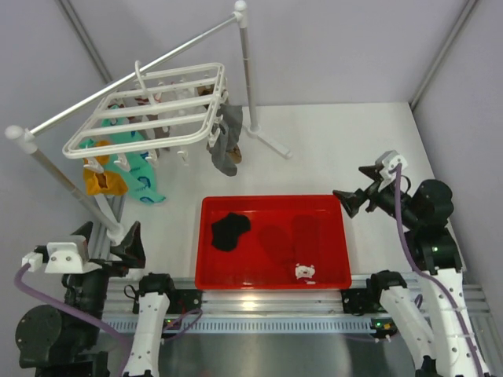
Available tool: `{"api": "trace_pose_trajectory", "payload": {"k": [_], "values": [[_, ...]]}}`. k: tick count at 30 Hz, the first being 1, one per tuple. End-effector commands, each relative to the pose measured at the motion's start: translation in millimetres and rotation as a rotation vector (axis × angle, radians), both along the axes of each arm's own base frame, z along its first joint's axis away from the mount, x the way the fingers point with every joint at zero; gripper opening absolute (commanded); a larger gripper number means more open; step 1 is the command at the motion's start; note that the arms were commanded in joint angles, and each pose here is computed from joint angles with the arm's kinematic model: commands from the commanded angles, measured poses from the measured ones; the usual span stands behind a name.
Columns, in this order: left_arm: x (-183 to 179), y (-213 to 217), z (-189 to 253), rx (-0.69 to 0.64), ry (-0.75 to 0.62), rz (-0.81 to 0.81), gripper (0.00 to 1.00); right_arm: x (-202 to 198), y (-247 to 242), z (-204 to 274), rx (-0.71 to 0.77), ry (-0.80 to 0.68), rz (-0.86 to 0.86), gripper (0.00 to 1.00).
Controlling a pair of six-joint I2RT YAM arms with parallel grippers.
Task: Clip the socks to the hanger
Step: Rotate the hanger at the clothesline.
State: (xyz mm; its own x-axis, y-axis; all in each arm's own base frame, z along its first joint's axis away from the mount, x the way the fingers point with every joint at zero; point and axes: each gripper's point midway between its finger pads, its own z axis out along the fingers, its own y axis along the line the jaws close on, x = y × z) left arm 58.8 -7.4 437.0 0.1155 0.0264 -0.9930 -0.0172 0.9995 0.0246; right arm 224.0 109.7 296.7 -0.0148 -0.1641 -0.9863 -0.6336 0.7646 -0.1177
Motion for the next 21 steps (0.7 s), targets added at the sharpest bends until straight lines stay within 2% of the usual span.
{"api": "trace_pose_trajectory", "payload": {"k": [1,2,5,9,10,16,20,21], "values": [[-2,-37,21,-0.116,-0.031,-0.187,0.97,-6,36,69,0.197,-0.062,0.179,0.99],[-7,-50,28,-0.106,-0.058,-0.264,0.97,0,44,70,0.21,-0.043,0.203,1.0],[-10,-62,34,-0.082,-0.097,-0.337,0.97,2,77,89,0.216,-0.072,0.283,1.0],[-7,-76,31,-0.071,-0.082,-0.422,0.94,-20,139,113,0.243,-0.146,0.453,0.98],[-8,-78,31,-0.072,-0.083,-0.442,0.94,-21,147,127,0.243,-0.219,0.463,0.96],[-10,-103,31,-0.082,-0.067,-0.604,0.88,-34,218,143,0.26,-0.37,0.626,0.85],[-12,-116,31,-0.094,-0.052,-0.701,0.85,-21,252,146,0.307,-0.439,0.684,0.78],[-13,-119,31,-0.093,-0.048,-0.719,0.84,-21,254,159,0.337,-0.491,0.695,0.77]]}}
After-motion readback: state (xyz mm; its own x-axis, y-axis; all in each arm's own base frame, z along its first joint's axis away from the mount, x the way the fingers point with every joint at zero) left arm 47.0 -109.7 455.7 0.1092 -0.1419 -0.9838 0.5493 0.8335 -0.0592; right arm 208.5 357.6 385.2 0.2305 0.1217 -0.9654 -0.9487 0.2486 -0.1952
